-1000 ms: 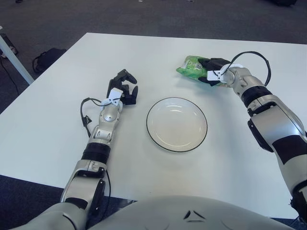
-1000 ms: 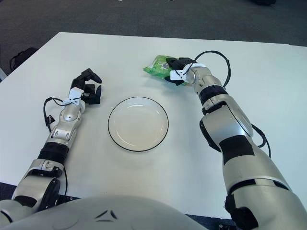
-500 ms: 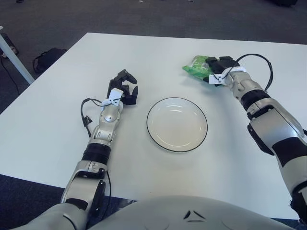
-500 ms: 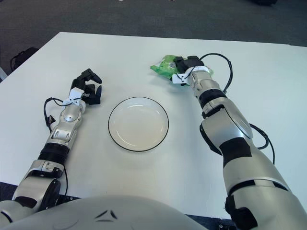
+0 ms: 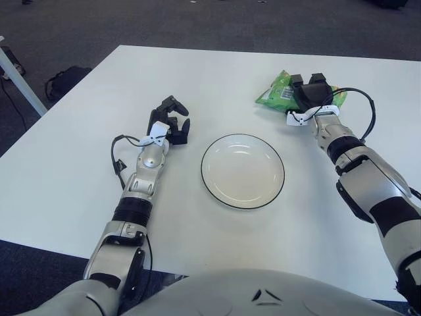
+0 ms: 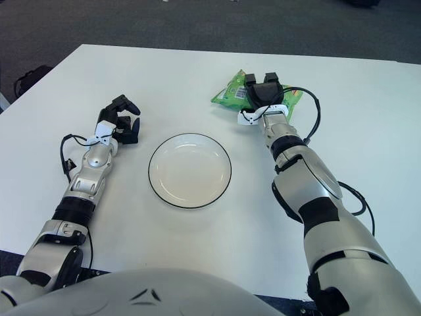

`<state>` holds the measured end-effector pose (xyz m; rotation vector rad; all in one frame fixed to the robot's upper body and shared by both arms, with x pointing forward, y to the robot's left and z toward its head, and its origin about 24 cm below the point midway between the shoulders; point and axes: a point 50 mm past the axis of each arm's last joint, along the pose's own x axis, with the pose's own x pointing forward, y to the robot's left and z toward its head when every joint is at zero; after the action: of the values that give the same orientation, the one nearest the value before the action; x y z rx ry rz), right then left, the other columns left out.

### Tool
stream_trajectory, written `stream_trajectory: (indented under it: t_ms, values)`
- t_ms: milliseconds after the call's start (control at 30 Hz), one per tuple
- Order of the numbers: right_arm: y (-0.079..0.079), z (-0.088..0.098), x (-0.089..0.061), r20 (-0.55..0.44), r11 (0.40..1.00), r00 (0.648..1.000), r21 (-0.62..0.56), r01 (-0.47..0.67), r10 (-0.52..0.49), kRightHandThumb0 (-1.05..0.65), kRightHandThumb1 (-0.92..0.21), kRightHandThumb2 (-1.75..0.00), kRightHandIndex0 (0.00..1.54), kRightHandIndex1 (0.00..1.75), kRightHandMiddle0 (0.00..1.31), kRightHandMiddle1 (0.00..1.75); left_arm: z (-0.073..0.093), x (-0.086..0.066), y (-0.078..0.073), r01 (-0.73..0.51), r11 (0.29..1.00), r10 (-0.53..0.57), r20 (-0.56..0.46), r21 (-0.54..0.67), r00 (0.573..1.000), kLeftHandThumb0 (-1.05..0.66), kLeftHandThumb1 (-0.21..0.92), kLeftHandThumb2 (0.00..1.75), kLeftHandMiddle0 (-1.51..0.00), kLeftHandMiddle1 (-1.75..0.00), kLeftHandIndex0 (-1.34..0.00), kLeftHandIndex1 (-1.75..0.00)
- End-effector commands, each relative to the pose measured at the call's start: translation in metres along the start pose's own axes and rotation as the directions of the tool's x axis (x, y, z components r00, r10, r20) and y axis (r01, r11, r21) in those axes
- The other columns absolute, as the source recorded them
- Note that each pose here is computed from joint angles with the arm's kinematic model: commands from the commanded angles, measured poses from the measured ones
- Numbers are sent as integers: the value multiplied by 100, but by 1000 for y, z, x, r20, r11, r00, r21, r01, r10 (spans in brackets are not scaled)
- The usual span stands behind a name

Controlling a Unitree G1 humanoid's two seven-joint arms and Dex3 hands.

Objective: Put the snack into the plate.

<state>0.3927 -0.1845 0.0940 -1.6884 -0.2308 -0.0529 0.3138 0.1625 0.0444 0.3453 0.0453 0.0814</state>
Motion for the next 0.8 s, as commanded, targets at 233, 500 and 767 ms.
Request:
stream_trajectory:
  t_ms: [233,500,767]
  values:
    - [16,-7,-16,57,998,998,52,-25,22,0,-4,-147,93,123,74,175,-30,-17,-14,59,998,-60,-110,-10,992,-48,32,131,-133,-175,-61,-175]
    - [-5,-15,-7,40,990,995,113,82,-87,0,2,-158,97,138,68,175,-30,-16,-14,74,997,-73,-105,6,992,-48,32,131,-133,-175,-60,-175]
    - [-34,-15,8,22,961,982,209,180,-189,0,2,-164,91,158,64,175,-31,-15,-14,81,997,-80,-104,2,991,-48,33,130,-133,-175,-60,-175]
